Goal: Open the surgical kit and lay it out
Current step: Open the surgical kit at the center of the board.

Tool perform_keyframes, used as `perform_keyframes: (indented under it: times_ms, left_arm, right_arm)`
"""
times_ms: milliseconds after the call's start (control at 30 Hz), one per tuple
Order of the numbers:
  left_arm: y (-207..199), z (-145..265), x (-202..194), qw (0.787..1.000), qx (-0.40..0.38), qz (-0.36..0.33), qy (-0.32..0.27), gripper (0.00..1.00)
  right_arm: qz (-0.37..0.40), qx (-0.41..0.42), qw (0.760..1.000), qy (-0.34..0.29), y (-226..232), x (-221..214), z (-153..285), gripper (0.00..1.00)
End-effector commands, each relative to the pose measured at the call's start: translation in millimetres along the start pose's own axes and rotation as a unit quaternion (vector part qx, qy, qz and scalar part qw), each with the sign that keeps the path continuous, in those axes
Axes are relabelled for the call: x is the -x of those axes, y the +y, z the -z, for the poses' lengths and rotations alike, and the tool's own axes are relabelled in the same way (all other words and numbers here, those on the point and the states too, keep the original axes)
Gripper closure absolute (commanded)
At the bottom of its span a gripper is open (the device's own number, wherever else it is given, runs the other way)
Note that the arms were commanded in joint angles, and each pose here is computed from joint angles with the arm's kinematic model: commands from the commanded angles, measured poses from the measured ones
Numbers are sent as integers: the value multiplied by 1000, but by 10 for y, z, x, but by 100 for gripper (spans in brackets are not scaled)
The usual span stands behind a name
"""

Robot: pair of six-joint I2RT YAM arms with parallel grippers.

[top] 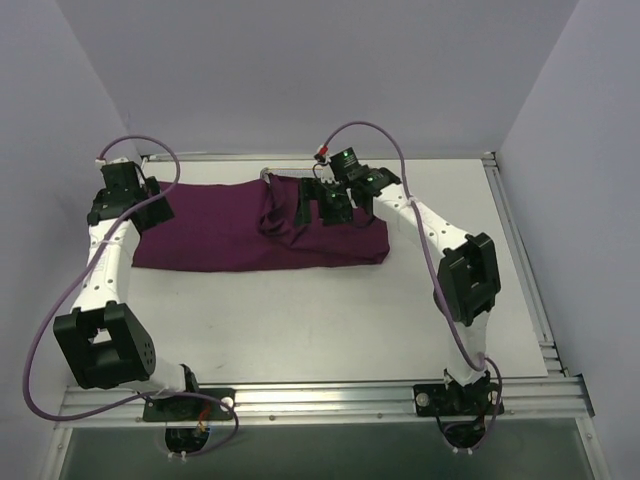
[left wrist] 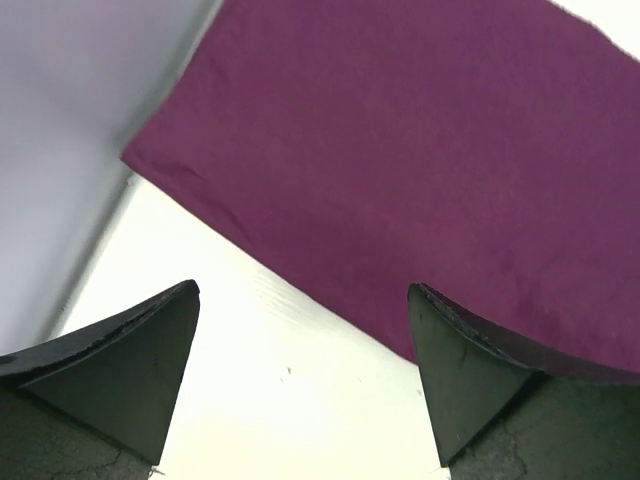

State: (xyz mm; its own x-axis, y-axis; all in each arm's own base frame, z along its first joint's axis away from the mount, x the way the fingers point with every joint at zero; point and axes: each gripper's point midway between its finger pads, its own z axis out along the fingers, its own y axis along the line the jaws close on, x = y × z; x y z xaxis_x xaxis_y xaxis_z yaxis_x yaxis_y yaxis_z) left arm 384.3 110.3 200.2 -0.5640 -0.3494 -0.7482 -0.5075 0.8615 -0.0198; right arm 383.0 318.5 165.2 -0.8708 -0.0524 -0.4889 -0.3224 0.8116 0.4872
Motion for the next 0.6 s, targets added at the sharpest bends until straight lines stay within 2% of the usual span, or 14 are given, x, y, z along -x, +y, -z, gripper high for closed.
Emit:
perform_keyframes:
  times_ms: [0,200,367,467,567]
  left_arm:
    - [-30,149,-98,999,5,34,19,6]
    - [-119,216,-480,996,-26,52,68,6]
    - [-259,340,-728,989,-72,81,98,6]
    - [-387,350,-831,985,-108,87,108,6]
    - [-456,360,-829,982,-123,92,108,6]
  right_arm:
    - [59,-17,997,-43,72,244,-53,14]
    - [118,4,990,-71,456,336,-346,16]
    - [199,3,978,-66,741,277,-567,16]
    - [249,-35,965,-75,715,313,-638,14]
    - [258,-73,961,-71,569,329,-722,12]
